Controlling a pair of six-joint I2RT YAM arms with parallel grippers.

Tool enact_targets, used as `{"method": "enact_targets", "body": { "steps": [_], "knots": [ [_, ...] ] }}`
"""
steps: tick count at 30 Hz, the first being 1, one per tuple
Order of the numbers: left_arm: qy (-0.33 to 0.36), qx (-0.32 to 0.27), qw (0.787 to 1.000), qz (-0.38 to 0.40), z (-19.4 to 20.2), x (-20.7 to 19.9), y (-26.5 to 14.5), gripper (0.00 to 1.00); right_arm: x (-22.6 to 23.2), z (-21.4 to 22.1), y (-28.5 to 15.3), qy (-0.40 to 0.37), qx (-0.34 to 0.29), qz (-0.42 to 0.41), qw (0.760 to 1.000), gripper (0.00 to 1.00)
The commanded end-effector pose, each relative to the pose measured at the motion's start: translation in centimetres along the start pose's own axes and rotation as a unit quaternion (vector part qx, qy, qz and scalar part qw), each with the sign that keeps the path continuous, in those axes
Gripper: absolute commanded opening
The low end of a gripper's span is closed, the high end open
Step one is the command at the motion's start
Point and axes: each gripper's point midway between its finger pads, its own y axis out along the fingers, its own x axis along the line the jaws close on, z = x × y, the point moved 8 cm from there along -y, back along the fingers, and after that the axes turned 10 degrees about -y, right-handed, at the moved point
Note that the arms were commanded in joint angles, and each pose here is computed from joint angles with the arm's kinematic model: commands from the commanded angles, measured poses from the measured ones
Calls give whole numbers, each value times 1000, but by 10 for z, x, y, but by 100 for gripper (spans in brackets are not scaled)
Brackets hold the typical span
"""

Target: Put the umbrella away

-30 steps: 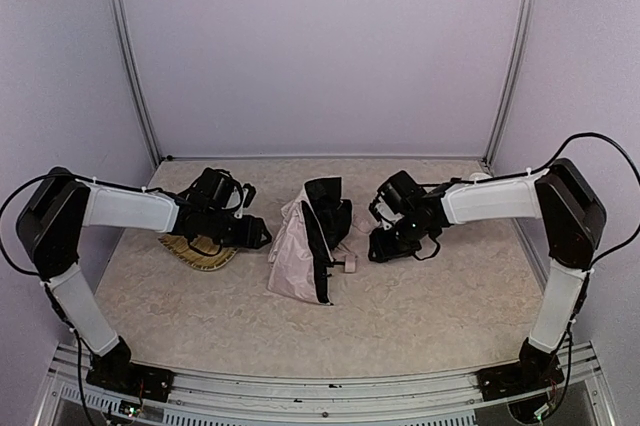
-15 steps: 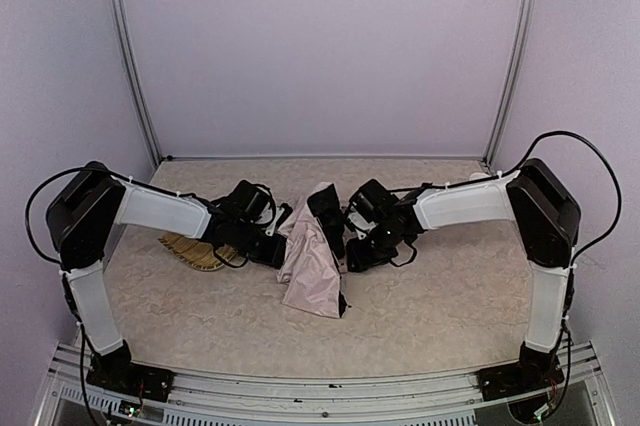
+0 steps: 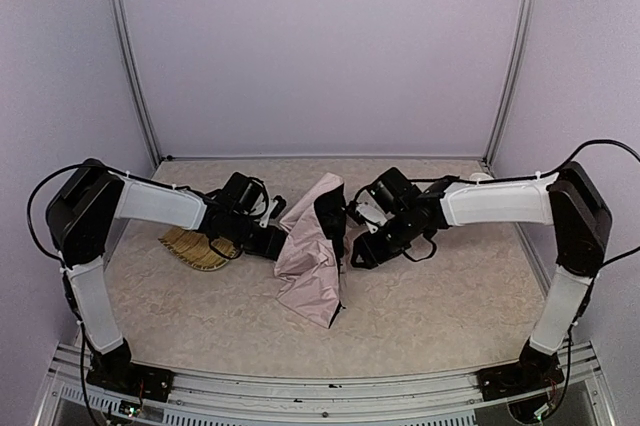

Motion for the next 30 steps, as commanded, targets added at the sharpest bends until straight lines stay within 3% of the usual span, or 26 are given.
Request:
{"method": "enact_targets", "body": {
  "steps": [1,6,11,13,15,19,21,24,26,28,30],
  "knots": [
    [22,-40,999,0,-8,-1,-18,55,8,-16,-55,-115,-47,-17,992,50],
    [29,-64,997,-15,-10,2,-30,60,55,-29,-89,-208,-126,-144,959,55],
    [40,-90,995,-36,-12,3,-43,61,86,-32,-97,-237,-162,-249,925,79],
    [46,-108,992,-43,-15,2,-51,60,90,-34,-93,-235,-168,-261,921,82],
    [54,-128,989,-41,-17,-2,-61,58,92,-38,-87,-232,-174,-271,918,74],
    [95,-175,980,-28,-18,-20,-83,51,85,-47,-76,-222,-167,-231,933,30],
    [123,-194,973,-5,-14,-34,-94,51,83,-49,-73,-223,-156,-217,937,29],
    [150,-212,965,35,-9,-51,-107,51,78,-50,-71,-222,-145,-186,946,44],
    [162,-215,961,61,-5,-58,-112,51,72,-47,-68,-213,-139,-160,954,47],
    [178,-216,956,89,1,-64,-114,51,68,-44,-63,-205,-130,-145,959,46],
    [188,-214,954,99,5,-68,-111,52,68,-42,-59,-200,-125,-146,961,32]
  ]
}}
